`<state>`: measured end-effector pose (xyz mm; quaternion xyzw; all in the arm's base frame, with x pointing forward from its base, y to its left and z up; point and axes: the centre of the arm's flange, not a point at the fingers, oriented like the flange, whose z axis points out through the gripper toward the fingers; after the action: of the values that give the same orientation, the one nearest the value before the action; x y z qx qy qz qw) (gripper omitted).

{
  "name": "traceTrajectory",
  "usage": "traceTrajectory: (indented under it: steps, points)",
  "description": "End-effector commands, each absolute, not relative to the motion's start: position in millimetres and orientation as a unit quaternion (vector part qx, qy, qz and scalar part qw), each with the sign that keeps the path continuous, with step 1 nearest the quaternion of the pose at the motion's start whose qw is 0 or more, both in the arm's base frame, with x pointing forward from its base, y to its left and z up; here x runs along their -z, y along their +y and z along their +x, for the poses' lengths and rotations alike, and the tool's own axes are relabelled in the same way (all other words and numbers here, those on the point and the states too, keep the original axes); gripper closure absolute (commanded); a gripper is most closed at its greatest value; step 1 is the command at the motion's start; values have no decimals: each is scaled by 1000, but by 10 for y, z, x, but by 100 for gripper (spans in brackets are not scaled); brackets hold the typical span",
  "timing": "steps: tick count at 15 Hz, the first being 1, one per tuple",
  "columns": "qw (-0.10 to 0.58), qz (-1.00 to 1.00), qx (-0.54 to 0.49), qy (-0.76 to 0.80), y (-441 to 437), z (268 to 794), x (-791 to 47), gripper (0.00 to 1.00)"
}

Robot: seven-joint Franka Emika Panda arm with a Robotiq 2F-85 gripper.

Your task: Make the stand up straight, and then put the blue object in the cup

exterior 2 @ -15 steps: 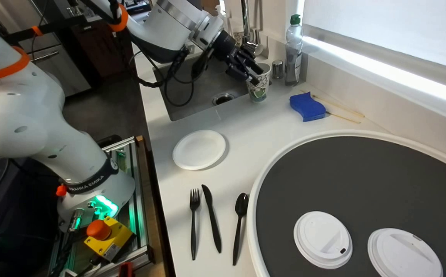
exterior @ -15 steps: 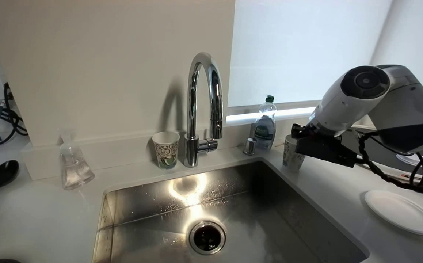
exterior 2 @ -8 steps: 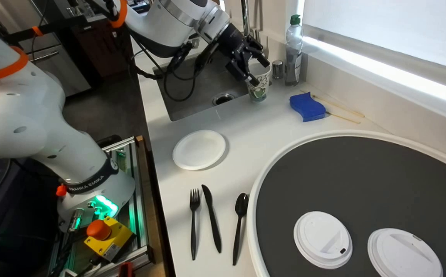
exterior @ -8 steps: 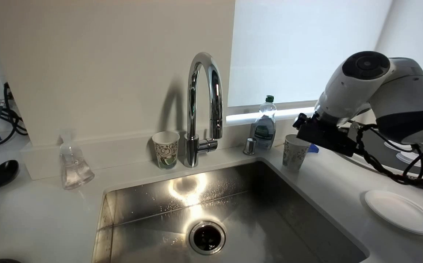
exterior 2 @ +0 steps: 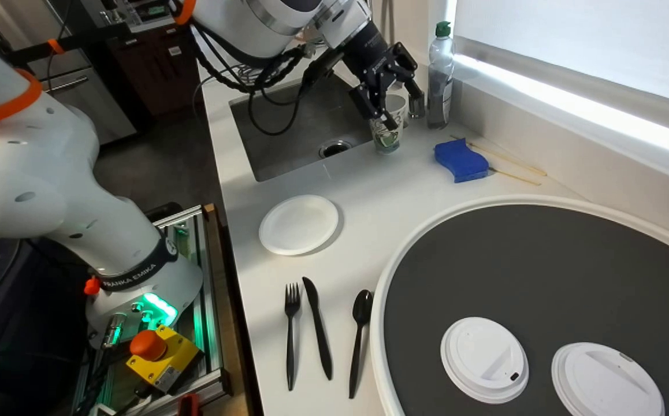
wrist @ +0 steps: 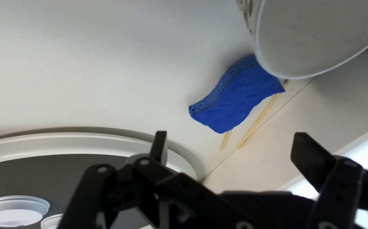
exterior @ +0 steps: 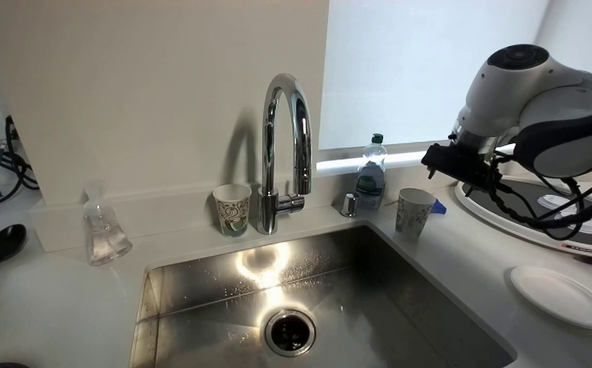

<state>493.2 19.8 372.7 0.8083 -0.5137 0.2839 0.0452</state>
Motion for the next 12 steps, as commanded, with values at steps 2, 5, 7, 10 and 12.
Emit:
traceTrajectory:
  steps: [2,5,7,10,12]
  points:
    - [40,793,-233,-561,-4,5203,-3771,0]
    - [35,793,-239,-560,-10,5122,-3745,0]
    - [35,792,-235,-563,-31,5168,-3727,0]
    - [47,786,-239,-569,-54,5205,-3684,0]
    - [57,772,-229,-590,-125,5281,-3618,0]
